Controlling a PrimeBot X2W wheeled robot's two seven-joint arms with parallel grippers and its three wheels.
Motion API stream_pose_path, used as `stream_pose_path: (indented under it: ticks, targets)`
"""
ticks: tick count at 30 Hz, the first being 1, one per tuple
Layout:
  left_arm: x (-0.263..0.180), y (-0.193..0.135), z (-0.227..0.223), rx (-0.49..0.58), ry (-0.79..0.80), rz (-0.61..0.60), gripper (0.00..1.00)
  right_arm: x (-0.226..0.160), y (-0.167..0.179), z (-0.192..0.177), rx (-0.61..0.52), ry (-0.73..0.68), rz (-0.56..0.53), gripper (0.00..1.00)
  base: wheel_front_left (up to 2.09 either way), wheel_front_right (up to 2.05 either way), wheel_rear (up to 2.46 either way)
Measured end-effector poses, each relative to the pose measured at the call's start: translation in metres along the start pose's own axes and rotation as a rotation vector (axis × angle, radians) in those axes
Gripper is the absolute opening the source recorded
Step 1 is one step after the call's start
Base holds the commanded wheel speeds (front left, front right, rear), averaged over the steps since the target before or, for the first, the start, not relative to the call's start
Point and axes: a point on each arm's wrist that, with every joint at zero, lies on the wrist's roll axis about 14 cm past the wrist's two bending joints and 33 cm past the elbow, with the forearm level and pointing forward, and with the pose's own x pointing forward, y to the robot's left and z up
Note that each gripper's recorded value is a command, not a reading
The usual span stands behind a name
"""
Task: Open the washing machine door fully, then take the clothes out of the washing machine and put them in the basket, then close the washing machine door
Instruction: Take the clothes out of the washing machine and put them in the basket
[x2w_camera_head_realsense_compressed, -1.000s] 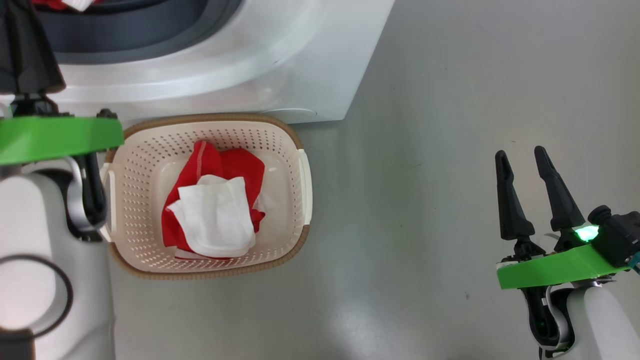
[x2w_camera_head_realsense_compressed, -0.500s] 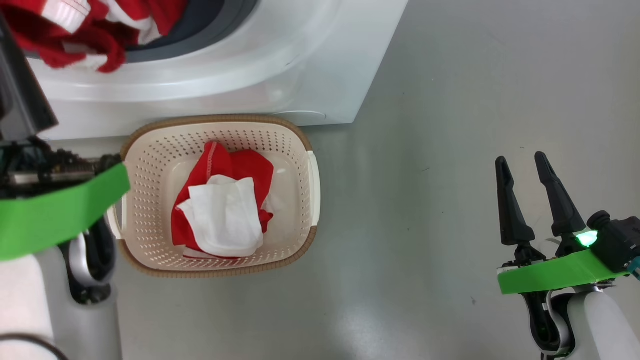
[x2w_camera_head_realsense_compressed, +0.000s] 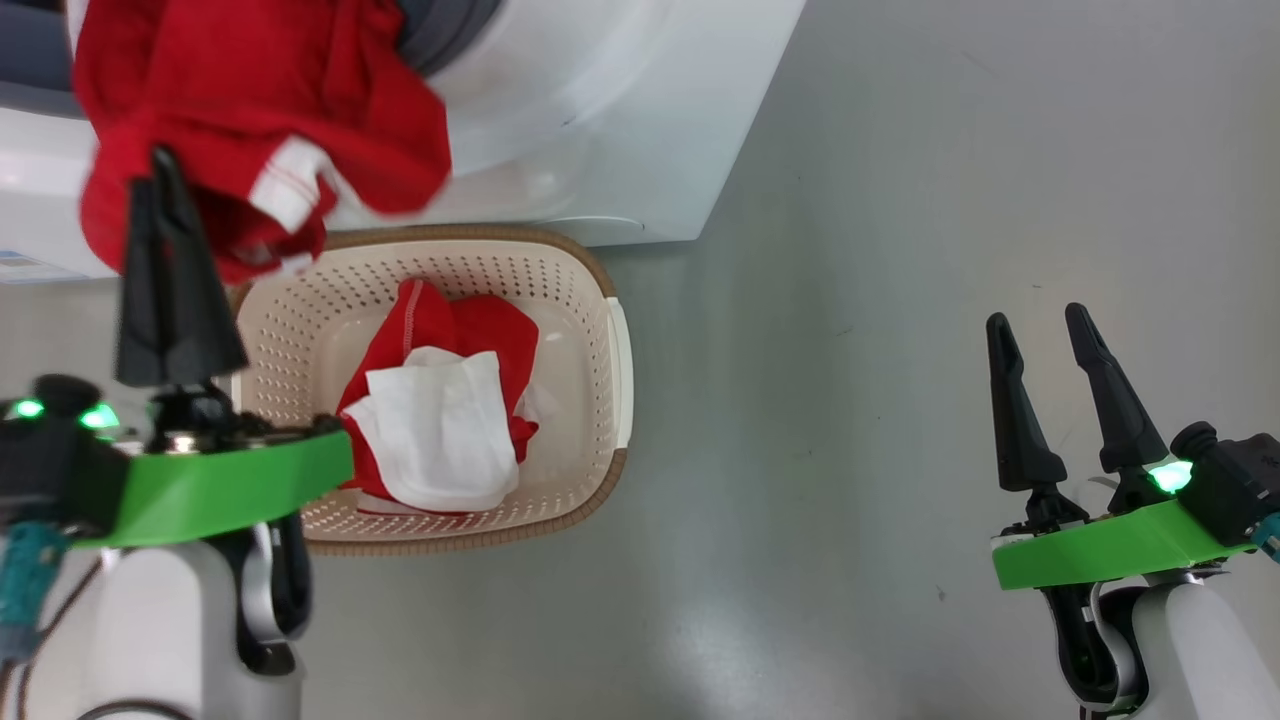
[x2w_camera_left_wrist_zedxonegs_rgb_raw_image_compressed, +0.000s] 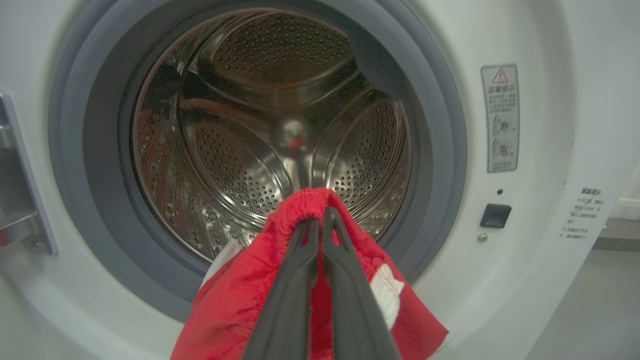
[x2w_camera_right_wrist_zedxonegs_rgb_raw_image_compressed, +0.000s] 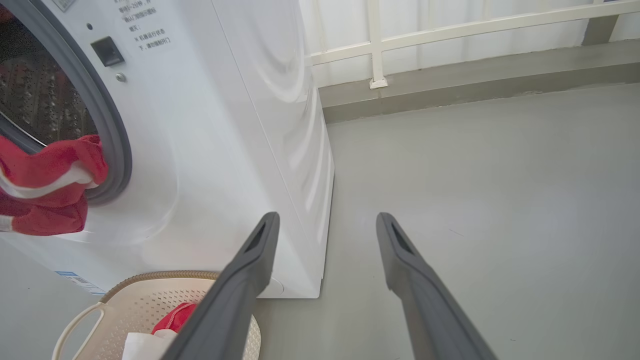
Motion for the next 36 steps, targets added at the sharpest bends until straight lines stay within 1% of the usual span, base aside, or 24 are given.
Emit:
stream_pose_path:
  ticks: [6, 12, 14, 16, 21, 23, 24, 25, 27, 28, 29, 30, 32, 36]
  targets:
    - [-0.019, 0.003, -0.069, 0.003, 0.209, -0.003, 0.0, 0.002, -0.003, -0.007, -0.002, 0.017, -0.007, 1.0, 0.0, 0.0, 0.0]
    - [-0.045, 0.006, -0.141, 0.016, 0.433, -0.014, 0.06, 0.004, -0.007, -0.018, -0.004, 0.042, -0.016, 1.0, 0.0, 0.0, 0.0]
    - [-0.048, 0.004, -0.159, 0.019, 0.484, -0.028, 0.07, 0.005, -0.009, -0.021, -0.006, 0.049, -0.02, 1.0, 0.0, 0.0, 0.0]
    - [-0.049, 0.004, -0.174, 0.023, 0.528, -0.028, 0.12, 0.008, -0.01, -0.023, -0.007, 0.051, -0.023, 1.0, 0.0, 0.0, 0.0]
    - [-0.049, 0.005, -0.206, 0.041, 0.617, -0.031, 0.16, 0.012, -0.015, -0.03, -0.011, 0.065, -0.033, 1.0, 0.0, 0.0, 0.0]
    - [-0.046, 0.005, -0.215, 0.049, 0.639, -0.033, 0.24, 0.013, -0.017, -0.033, -0.013, 0.071, -0.037, 1.0, 0.0, 0.0, 0.0]
    - [-0.045, 0.004, -0.218, 0.044, 0.647, -0.037, 0.3, 0.015, -0.017, -0.033, -0.013, 0.07, -0.037, 1.0, 0.0, 0.0, 0.0]
    - [-0.043, 0.004, -0.221, 0.041, 0.652, -0.038, 0.43, 0.017, -0.017, -0.033, -0.014, 0.067, -0.036, 1.0, 0.0, 0.0, 0.0]
    - [-0.042, 0.003, -0.226, 0.041, 0.668, -0.039, 0.52, 0.019, -0.018, -0.032, -0.015, 0.065, -0.038, 1.0, 0.0, 0.0, 0.0]
    - [-0.041, 0.003, -0.229, 0.04, 0.674, -0.037, 0.7, 0.019, -0.019, -0.033, -0.015, 0.066, -0.04, 1.0, 0.0, 0.0, 0.0]
    - [-0.041, 0.004, -0.23, 0.039, 0.677, -0.034, 0.82, 0.018, -0.019, -0.033, -0.016, 0.067, -0.041, 1.0, 0.0, 0.0, 0.0]
    - [-0.041, 0.004, -0.231, 0.039, 0.679, -0.032, 0.9, 0.018, -0.02, -0.033, -0.016, 0.067, -0.043, 1.0, 0.0, 0.0, 0.0]
    - [-0.04, 0.005, -0.232, 0.041, 0.681, -0.03, 1.0, 0.018, -0.02, -0.033, -0.017, 0.068, -0.044, 1.0, 0.0, 0.0, 0.0]
    - [-0.038, 0.005, -0.23, 0.051, 0.676, -0.04, 1.0, 0.018, -0.02, -0.033, -0.016, 0.067, -0.043, 1.0, 0.0, 0.0, 0.0]
